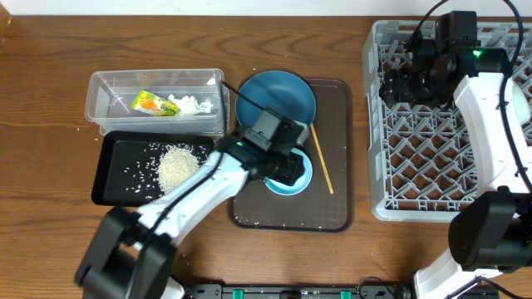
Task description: Sort waste into correct bins and load items into the dishwasher rack
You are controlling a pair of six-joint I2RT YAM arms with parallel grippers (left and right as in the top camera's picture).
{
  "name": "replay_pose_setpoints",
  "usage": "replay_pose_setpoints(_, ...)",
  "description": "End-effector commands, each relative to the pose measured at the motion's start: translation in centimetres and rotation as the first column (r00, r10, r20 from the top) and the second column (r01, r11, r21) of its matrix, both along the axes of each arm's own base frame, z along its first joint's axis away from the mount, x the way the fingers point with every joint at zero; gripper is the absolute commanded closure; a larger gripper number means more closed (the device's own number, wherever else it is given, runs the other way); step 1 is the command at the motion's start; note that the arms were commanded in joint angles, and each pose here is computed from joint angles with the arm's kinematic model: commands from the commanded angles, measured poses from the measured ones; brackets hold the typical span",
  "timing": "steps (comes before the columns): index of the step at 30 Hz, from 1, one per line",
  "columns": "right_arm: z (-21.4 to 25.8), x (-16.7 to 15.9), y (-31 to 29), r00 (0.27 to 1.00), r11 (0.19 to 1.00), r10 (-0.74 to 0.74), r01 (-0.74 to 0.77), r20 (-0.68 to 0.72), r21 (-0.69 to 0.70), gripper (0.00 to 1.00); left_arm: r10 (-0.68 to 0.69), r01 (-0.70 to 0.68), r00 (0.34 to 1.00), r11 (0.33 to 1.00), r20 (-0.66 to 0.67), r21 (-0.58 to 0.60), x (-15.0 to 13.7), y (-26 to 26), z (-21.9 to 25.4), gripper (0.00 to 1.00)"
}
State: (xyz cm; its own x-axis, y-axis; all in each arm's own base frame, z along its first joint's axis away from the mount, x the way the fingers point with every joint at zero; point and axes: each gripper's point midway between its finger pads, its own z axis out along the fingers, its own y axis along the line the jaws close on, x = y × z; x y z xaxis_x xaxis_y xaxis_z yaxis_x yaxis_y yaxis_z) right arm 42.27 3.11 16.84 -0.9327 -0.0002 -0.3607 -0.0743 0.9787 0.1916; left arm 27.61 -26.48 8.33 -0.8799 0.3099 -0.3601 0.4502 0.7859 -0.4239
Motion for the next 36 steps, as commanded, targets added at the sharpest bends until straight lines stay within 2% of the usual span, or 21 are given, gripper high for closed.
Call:
replay_pose_setpoints(1,-0.3,-0.3,2.0,0.998,0.998,0.058,-0.058,-0.008,0.004,0.21,0.107,-0.111,0.989,0.993,0.107,0.032,2.3,3.2,3.1,0.65)
replay_pose_setpoints(9,-0.7,-1.8,7.9,0.979,0.98,0.199,-0.199,-0.031,0.014,0.22,0.327,-0.342,0.937,0.928,0.119,0.146,3.2,12.3,4.7,0.65)
replay_pose_setpoints(15,-3.7,-5.5,12.6,0.946,0.956,0.292,-0.291,-0.14,0.033,0.23,0.443,-0.45,0.893,0.872,0.079,0.191,3.2,16.7,4.3,0.64)
replay_pose_setpoints(23,-9.1,-10.5,17.3,0.89,0.916,0.399,-0.399,-0.22,0.045,0.23,0.471,-0.475,0.879,0.857,0.07,0.2,3.3,17.8,4.1,0.63)
replay_pose_setpoints(25,-10.3,-11.5,18.1,0.881,0.908,0.415,-0.416,-0.227,0.046,0.24,0.472,-0.476,0.879,0.857,0.069,0.2,3.3,17.8,4.1,0.59)
replay_pose_setpoints(28,-11.9,-12.3,18.8,0.883,0.91,0.41,-0.414,-0.226,0.032,0.28,0.472,-0.475,0.879,0.857,0.068,0.201,3.2,17.8,4.1,0.59)
replay_pose_setpoints(32,-13.6,-12.3,18.3,0.918,0.937,0.331,-0.347,-0.22,-0.037,0.32,0.472,-0.475,0.879,0.857,0.066,0.203,3.2,17.8,4.1,0.59)
replay_pose_setpoints(36,-14.2,-12.2,17.6,0.934,0.951,0.283,-0.303,-0.217,-0.063,0.45,0.472,-0.475,0.879,0.857,0.066,0.203,3.1,17.8,4.1,0.58)
